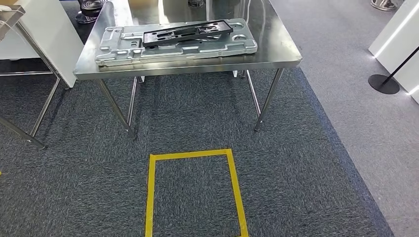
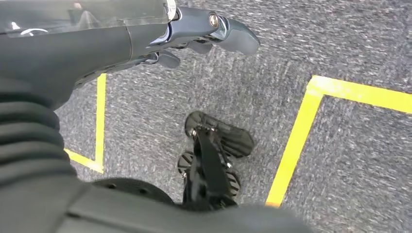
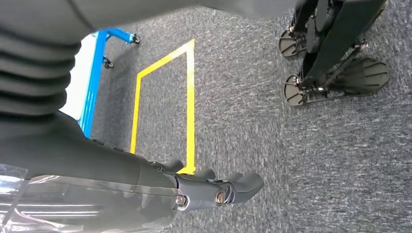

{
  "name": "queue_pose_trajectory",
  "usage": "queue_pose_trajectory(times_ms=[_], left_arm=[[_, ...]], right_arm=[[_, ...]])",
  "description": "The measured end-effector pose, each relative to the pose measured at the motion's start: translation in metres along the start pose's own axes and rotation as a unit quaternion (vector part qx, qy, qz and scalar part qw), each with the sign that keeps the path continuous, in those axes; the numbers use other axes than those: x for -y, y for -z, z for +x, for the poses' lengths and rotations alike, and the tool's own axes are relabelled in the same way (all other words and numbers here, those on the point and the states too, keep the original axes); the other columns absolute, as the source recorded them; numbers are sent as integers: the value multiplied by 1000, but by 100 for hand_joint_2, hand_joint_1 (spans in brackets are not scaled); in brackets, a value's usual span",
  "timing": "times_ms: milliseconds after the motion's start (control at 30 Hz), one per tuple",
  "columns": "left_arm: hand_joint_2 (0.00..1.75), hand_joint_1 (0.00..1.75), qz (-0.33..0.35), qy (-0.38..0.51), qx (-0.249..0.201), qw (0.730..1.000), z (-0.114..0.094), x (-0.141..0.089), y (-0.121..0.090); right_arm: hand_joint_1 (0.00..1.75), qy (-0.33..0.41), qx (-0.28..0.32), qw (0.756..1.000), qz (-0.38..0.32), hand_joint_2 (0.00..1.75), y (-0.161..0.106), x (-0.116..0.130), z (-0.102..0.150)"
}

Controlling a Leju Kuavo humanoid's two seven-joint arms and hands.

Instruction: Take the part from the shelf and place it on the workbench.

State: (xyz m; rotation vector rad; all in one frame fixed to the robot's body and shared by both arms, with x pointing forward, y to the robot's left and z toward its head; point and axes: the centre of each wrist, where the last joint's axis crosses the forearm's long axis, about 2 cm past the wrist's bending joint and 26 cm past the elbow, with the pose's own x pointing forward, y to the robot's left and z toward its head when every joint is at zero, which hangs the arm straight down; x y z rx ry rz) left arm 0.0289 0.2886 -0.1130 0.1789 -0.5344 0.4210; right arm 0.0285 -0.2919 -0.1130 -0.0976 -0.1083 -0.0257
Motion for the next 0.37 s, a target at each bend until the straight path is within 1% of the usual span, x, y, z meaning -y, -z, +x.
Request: queue_pose_trajectory(times_ms=[67, 133, 267, 367], left_arm=[[175, 0, -2, -1, -1, 1000, 0, 1, 0], [175, 0, -6, -3, -1, 1000, -1, 1, 0], [175, 0, -11, -8, 2, 1000, -1, 1, 0], [175, 0, -14, -11, 3, 1000, 0, 2, 0]], right_arm=[[0, 3, 1, 1000, -3, 0, 0, 2, 1], [0, 7, 5, 1000, -4, 0, 0, 2, 0], [0, 11, 17, 1000, -3, 175, 0, 2, 0], [0, 13, 21, 1000, -3, 175, 0, 3, 0]])
